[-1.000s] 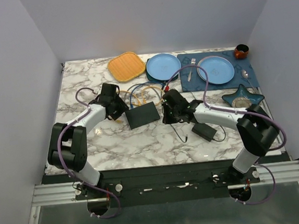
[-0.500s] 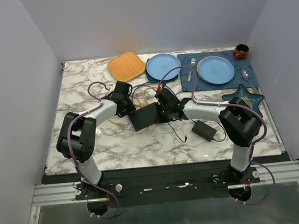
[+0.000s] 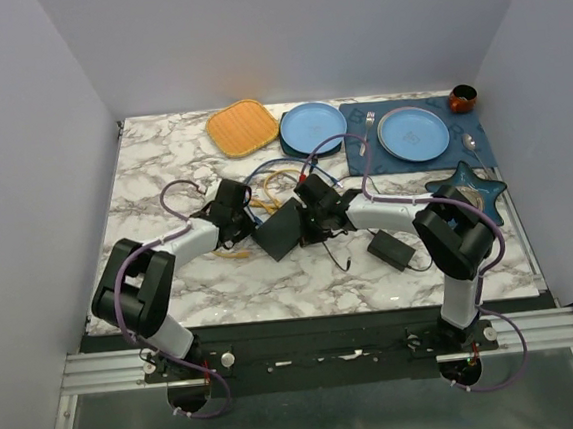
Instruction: Pull the plug from the switch port
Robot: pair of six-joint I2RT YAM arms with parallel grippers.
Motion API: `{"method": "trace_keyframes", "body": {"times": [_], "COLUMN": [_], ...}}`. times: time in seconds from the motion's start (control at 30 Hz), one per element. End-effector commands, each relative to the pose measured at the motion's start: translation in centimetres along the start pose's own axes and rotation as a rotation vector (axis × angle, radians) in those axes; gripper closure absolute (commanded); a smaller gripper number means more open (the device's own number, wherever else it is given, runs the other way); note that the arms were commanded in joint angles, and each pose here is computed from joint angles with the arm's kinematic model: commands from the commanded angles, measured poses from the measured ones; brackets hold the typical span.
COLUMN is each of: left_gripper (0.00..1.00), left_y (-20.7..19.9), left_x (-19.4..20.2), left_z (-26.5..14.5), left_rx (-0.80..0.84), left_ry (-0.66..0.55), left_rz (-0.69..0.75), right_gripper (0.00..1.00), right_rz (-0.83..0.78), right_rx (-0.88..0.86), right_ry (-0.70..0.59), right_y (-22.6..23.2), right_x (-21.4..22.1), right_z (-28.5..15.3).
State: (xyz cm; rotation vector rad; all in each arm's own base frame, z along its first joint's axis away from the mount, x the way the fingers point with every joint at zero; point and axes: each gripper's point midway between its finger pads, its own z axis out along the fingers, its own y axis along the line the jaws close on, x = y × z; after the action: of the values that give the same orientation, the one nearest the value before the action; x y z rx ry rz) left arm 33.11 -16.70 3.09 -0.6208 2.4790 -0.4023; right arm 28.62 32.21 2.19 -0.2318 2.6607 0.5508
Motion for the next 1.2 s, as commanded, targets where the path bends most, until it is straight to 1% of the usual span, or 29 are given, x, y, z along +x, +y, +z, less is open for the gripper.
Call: {"method": "trace_keyframes", "body": {"times": [0.0, 0.03, 0.17, 0.27, 0.3, 0.5, 0.57, 0.6, 0.63, 0.67, 0.7, 0.77, 0.8, 0.83, 0.9, 0.93, 0.97, 1.0, 1.03, 1.17], "left_gripper": [0.96, 0.98, 0.99, 0.99, 0.99, 0.99, 0.99, 0.99, 0.99, 0.99, 0.99, 0.98, 0.97, 0.93, 0.90, 0.85, 0.83, 0.82, 0.81, 0.80], "left_y": [-0.9, -1.1, -2.4, -3.4, -3.9, -6.1, -6.3, -6.2, -6.1, -6.0, -5.6, -5.1, -5.1, -5.0, -5.3, -5.3, -5.5, -5.9, -5.9, -6.0], "left_x": [7.4, 7.9, 11.3, 12.7, 13.6, 16.0, 16.4, 16.1, 15.8, 15.6, 14.6, 12.7, 11.6, 10.2, 7.9, 7.1, 6.2, 5.2, 4.8, 3.8], "left_z": [-2.2, -2.4, -3.7, -4.2, -4.6, -5.3, -5.5, -5.6, -5.7, -5.9, -6.5, -6.9, -7.9, -8.1, -9.0, -9.2, -9.2, -9.0, -8.7, -7.2], "left_rx": [0.101, 0.115, 0.175, 0.217, 0.234, 0.272, 0.269, 0.255, 0.249, 0.245, 0.228, 0.194, 0.191, 0.172, 0.171, 0.165, 0.159, 0.145, 0.132, 0.069], "left_ry": [0.208, 0.217, 0.253, 0.265, 0.277, 0.303, 0.304, 0.289, 0.278, 0.272, 0.232, 0.148, 0.117, 0.062, 0.004, -0.015, -0.035, -0.048, -0.051, -0.029], "left_rz": [0.035, 0.034, 0.056, 0.056, 0.076, 0.142, 0.165, 0.171, 0.173, 0.175, 0.185, 0.192, 0.194, 0.187, 0.164, 0.175, 0.174, 0.175, 0.185, 0.225], "right_gripper": [0.99, 0.99, 0.99, 0.99, 0.99, 0.99, 0.99, 0.99, 0.99, 0.99, 0.98, 0.97, 0.96, 0.96, 0.96, 0.96, 0.96, 0.96, 0.97, 0.98], "right_rz": [-0.021, -0.025, -0.062, -0.088, -0.095, -0.131, -0.133, -0.131, -0.116, -0.113, -0.110, -0.099, -0.097, -0.080, -0.066, -0.048, -0.039, -0.034, -0.026, -0.008], "right_rx": [-0.070, -0.074, -0.087, -0.092, -0.094, -0.090, -0.054, -0.055, 0.006, 0.023, 0.051, 0.077, 0.103, 0.131, 0.172, 0.211, 0.220, 0.231, 0.242, 0.274], "right_ry": [-0.060, -0.065, -0.073, -0.079, -0.082, -0.117, -0.123, -0.134, -0.163, -0.174, -0.174, -0.222, -0.211, -0.250, -0.270, -0.284, -0.297, -0.301, -0.297, -0.267], "right_y": [2.3, 2.4, 3.3, 4.0, 4.2, 5.1, 4.4, 4.4, 3.3, 2.8, 1.9, 1.2, 0.2, -0.3, -1.5, -2.5, -2.7, -3.0, -3.4, -4.3], "right_x": [-2.4, -2.6, -3.1, -3.9, -4.1, -5.8, -5.7, -5.9, -6.3, -6.3, -5.7, -6.1, -5.2, -5.7, -5.5, -5.2, -5.3, -5.2, -5.2, -4.4], "right_z": [-0.1, -0.4, -0.8, -1.2, -1.3, -2.7, -3.0, -3.7, -4.0, -4.4, -4.6, -6.1, -6.0, -6.9, -7.4, -7.5, -7.9, -7.9, -7.8, -7.3]}}
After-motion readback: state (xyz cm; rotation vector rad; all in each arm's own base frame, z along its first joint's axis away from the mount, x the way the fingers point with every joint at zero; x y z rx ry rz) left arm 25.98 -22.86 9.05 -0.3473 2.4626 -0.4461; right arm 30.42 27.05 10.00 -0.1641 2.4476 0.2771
